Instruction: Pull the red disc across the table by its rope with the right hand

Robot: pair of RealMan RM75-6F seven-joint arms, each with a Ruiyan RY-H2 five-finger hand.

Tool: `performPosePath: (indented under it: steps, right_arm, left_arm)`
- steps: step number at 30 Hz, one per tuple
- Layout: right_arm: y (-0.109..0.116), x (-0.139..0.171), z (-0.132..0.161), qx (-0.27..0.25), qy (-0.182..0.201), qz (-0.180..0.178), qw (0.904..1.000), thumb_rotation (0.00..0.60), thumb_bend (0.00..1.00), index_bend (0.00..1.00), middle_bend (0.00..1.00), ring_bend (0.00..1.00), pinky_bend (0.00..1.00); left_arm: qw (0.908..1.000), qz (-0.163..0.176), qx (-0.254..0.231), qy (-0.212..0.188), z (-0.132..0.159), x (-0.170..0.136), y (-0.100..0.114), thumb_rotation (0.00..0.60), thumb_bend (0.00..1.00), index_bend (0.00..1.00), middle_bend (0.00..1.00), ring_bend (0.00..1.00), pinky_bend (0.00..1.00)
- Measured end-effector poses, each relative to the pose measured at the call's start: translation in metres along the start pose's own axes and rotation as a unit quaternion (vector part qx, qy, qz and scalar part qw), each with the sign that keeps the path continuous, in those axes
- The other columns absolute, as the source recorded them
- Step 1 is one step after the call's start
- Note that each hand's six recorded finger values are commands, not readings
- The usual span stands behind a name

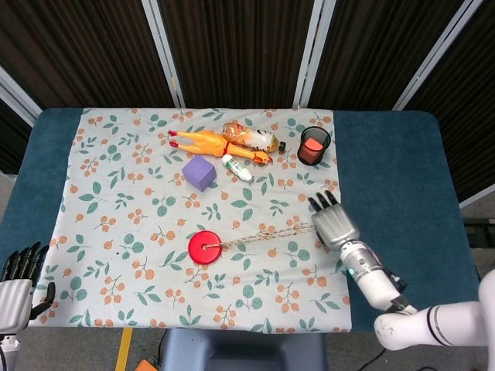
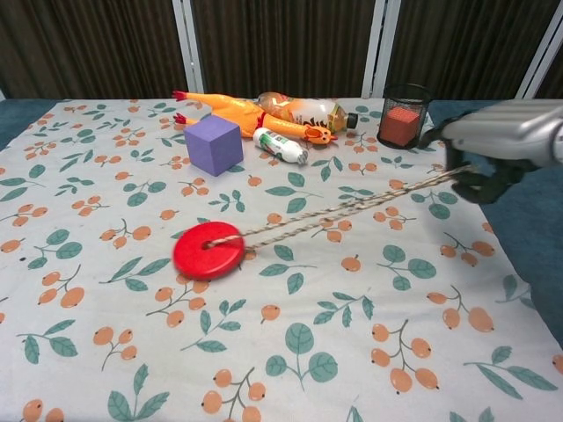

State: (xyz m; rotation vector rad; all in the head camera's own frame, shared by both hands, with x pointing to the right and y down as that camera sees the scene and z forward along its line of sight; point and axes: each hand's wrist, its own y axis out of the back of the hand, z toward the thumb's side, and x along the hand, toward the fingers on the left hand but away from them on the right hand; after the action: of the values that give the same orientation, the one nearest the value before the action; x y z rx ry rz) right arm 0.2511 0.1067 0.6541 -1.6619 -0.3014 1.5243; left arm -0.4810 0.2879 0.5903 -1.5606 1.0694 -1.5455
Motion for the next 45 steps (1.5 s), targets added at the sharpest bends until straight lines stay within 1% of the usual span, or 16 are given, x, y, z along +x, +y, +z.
performPosePath:
  steps: [6,11,14,18,23,27,31,33,35,36,37,39,41,42,44,45]
  right_arm:
    - [-0.019,0.017,-0.075,-0.08,-0.071,-0.023,0.994,0.6,0.89,1.0,0.19,0.0,0.0]
    - [-0.034,0.039,-0.139,-0.103,-0.129,-0.046,0.9852,0.6,0.89,1.0,0.19,0.0,0.0]
    - [-0.035,0.047,-0.16,-0.111,-0.155,-0.059,0.9799,0.6,0.89,1.0,0.19,0.0,0.0]
    - [-0.034,0.051,-0.174,-0.117,-0.173,-0.071,0.9753,0.6,0.89,1.0,0.19,0.0,0.0]
    - [-0.028,0.05,-0.173,-0.119,-0.173,-0.091,0.9734,0.6,0.89,1.0,0.19,0.0,0.0]
    - [-0.014,0.045,-0.159,-0.137,-0.156,-0.133,0.9692,0.6,0.89,1.0,0.19,0.0,0.0]
    - [0.007,0.038,-0.122,-0.186,-0.094,-0.184,0.9605,0.6,0.89,1.0,0.2,0.0,0.0]
    - [0.02,0.036,-0.092,-0.215,-0.048,-0.211,0.9524,0.6,0.89,1.0,0.2,0.0,0.0]
    - [0.029,0.033,-0.057,-0.237,-0.002,-0.224,0.9452,0.6,0.88,1.0,0.2,0.0,0.0]
    - [0.031,0.032,-0.045,-0.24,0.011,-0.225,0.9442,0.6,0.85,0.96,0.2,0.0,0.0]
    - [0.031,0.031,-0.037,-0.239,0.018,-0.223,0.9449,0.6,0.8,0.9,0.19,0.0,0.0]
    - [0.028,0.026,-0.026,-0.223,0.022,-0.209,0.9521,0.6,0.53,0.52,0.1,0.0,0.0]
    - [0.019,0.02,-0.017,-0.202,0.02,-0.176,0.9632,0.6,0.23,0.12,0.01,0.0,0.0]
    - [0.015,0.017,-0.014,-0.194,0.017,-0.159,0.9678,0.6,0.12,0.03,0.0,0.0,0.0]
    - [0.005,0.01,-0.008,-0.18,0.009,-0.122,0.9761,0.6,0.01,0.0,0.0,0.0,0.0]
    - [0.002,0.008,-0.007,-0.175,0.004,-0.11,0.9784,0.6,0.0,0.0,0.0,0.0,0.0]
  left_arm:
    - [0.9999,-0.004,0.001,-0.009,0.007,0.004,-0.002,0.6,0.53,0.0,0.02,0.0,0.02]
    - [0.9999,-0.007,0.001,-0.013,0.01,0.006,-0.004,0.6,0.53,0.0,0.02,0.0,0.02]
    - [0.9998,-0.013,0.001,-0.014,0.011,0.005,-0.007,0.6,0.53,0.0,0.02,0.0,0.02]
    - [0.9997,-0.015,0.001,-0.016,0.013,0.005,-0.01,0.6,0.53,0.0,0.02,0.0,0.02]
    - [0.9998,-0.011,0.0,-0.016,0.014,0.005,-0.008,0.6,0.53,0.0,0.02,0.0,0.02]
    - [0.9998,-0.009,0.001,-0.015,0.013,0.006,-0.007,0.6,0.53,0.0,0.02,0.0,0.02]
    - [0.9999,-0.009,-0.002,-0.014,0.014,0.006,-0.008,0.6,0.53,0.0,0.02,0.0,0.02]
    - [0.9998,-0.01,-0.002,-0.015,0.015,0.006,-0.009,0.6,0.53,0.0,0.02,0.0,0.02]
    - [0.9998,-0.01,-0.001,-0.015,0.016,0.005,-0.009,0.6,0.53,0.0,0.02,0.0,0.02]
    - [0.9998,-0.01,-0.001,-0.015,0.016,0.005,-0.009,0.6,0.53,0.0,0.02,0.0,0.02]
    - [0.9998,-0.01,-0.001,-0.014,0.015,0.004,-0.009,0.6,0.53,0.0,0.02,0.0,0.02]
    - [0.9999,-0.01,0.0,-0.013,0.014,0.003,-0.009,0.6,0.53,0.0,0.02,0.0,0.02]
    - [0.9999,-0.011,0.002,-0.012,0.012,0.002,-0.009,0.6,0.53,0.0,0.02,0.0,0.02]
    - [0.9999,-0.012,0.002,-0.011,0.011,0.002,-0.009,0.6,0.53,0.0,0.02,0.0,0.02]
    - [0.9999,-0.011,0.001,-0.008,0.01,0.001,-0.009,0.6,0.53,0.0,0.02,0.0,0.02]
    - [0.9999,-0.011,0.001,-0.008,0.009,0.001,-0.008,0.6,0.53,0.0,0.02,0.0,0.02]
